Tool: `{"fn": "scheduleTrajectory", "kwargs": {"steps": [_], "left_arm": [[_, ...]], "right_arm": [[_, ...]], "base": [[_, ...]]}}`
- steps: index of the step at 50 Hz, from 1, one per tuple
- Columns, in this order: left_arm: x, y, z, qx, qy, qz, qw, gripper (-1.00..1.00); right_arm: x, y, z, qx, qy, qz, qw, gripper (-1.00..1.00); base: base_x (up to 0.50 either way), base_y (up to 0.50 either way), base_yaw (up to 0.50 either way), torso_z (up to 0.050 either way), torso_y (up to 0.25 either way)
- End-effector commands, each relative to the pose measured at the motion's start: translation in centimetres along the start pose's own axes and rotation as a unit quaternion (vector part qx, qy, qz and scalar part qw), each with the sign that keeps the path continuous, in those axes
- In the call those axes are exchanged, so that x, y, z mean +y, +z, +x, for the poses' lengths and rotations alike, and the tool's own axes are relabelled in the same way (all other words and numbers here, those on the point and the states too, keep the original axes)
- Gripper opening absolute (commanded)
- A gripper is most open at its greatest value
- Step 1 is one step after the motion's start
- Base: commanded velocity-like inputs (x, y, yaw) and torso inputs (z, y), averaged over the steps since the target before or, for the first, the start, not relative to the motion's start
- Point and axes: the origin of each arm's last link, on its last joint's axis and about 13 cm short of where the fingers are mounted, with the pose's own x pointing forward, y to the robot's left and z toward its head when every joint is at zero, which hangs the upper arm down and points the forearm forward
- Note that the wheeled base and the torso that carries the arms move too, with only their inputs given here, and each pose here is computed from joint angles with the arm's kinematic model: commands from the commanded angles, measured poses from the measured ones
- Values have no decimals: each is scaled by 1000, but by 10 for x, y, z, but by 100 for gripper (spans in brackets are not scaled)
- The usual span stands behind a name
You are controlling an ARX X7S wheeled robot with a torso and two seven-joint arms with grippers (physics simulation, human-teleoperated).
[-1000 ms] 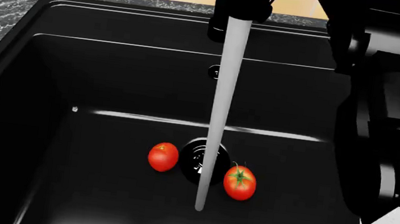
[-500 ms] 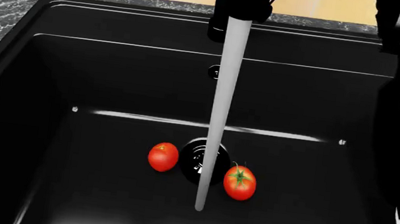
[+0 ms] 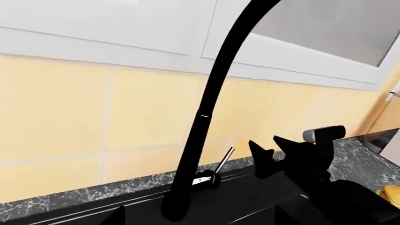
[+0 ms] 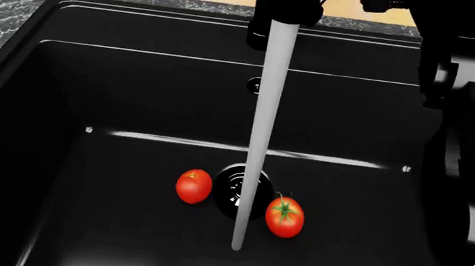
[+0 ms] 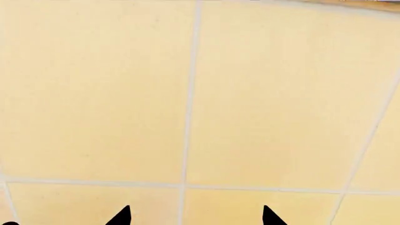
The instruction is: Pick up the fruits and vegetables and place them in the sink. Turn on the sink faucet to wash them. Then turn the sink off and put them in the tray.
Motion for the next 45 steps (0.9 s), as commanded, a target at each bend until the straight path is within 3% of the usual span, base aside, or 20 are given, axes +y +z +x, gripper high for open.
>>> {"fn": "scheduleTrajectory", "kwargs": {"steps": [1, 18, 31, 45], "left_arm": [[0, 0, 0, -3, 2, 7, 1000, 100], [5, 0, 2, -6, 6, -1, 1000, 100], [7, 2, 0, -14, 10, -5, 1000, 100], [7, 2, 0, -16, 10, -5, 1000, 100]], "right_arm": [[9, -14, 0, 10, 16, 4, 1000, 100], [15, -20, 0, 17, 25, 4, 1000, 100], [30, -2, 3, -27, 124, 59, 990, 100], [36, -3, 2, -19, 206, 65, 976, 100]], "base": [[0, 0, 0, 0, -201], [0, 0, 0, 0, -29], [0, 0, 0, 0, 0], [0, 0, 0, 0, 0]]}}
